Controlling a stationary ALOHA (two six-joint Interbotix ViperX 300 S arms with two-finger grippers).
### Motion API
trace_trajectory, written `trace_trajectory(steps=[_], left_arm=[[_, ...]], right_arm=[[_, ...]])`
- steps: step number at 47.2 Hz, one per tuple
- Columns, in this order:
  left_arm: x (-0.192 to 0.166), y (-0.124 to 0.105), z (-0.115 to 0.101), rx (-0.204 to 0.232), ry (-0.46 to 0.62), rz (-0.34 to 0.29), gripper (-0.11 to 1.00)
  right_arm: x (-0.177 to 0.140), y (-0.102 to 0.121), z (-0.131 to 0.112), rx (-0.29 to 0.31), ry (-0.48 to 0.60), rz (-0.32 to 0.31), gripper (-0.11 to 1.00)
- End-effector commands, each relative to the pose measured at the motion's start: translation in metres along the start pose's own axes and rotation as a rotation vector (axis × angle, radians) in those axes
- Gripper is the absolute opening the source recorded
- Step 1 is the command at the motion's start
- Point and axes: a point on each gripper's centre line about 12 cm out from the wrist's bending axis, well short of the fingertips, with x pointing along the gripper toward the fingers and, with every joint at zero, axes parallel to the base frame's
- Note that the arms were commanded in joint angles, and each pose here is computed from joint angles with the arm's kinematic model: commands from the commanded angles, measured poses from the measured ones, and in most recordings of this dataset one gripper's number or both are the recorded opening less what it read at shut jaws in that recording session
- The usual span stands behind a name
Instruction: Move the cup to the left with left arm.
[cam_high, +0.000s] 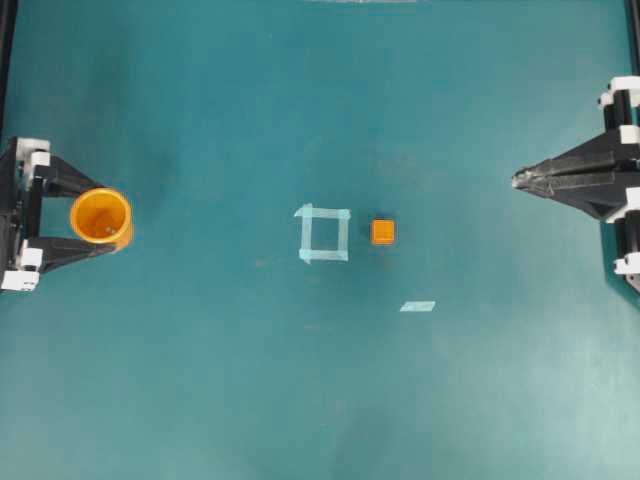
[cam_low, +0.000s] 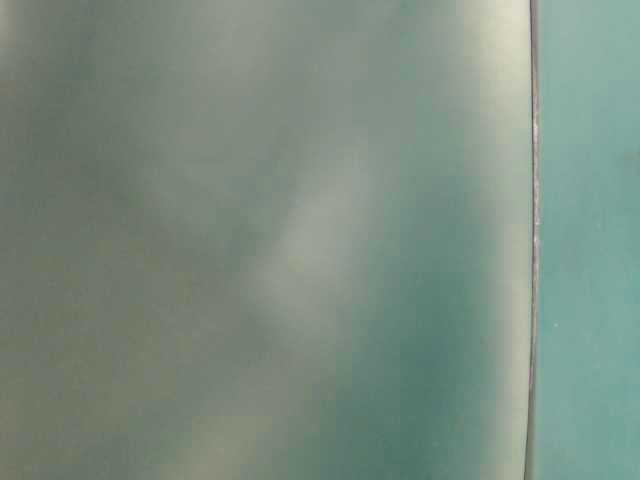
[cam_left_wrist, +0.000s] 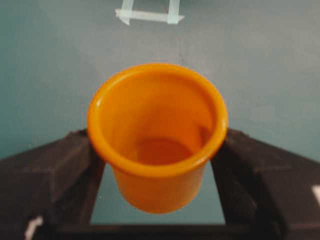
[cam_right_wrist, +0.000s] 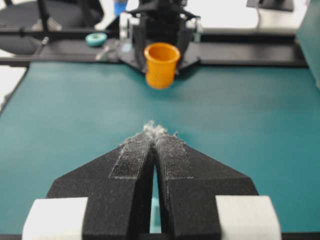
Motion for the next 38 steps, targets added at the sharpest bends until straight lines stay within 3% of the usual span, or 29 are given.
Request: trace_trajectory(steps=[1, 38], left_arm=[[0.0009, -0.0003, 0.0078, -0.001, -0.020, -0.001, 0.63], [0.0005, -0.0038, 0.0074, 0.021, -0.016, -0.021, 0.63]], right_arm=[[0.0022, 0.0000, 0.0141, 0.003, -0.038, 0.000, -0.01], [0.0019, 0.0000, 0.0147, 0.003, -0.038, 0.000, -0.01]])
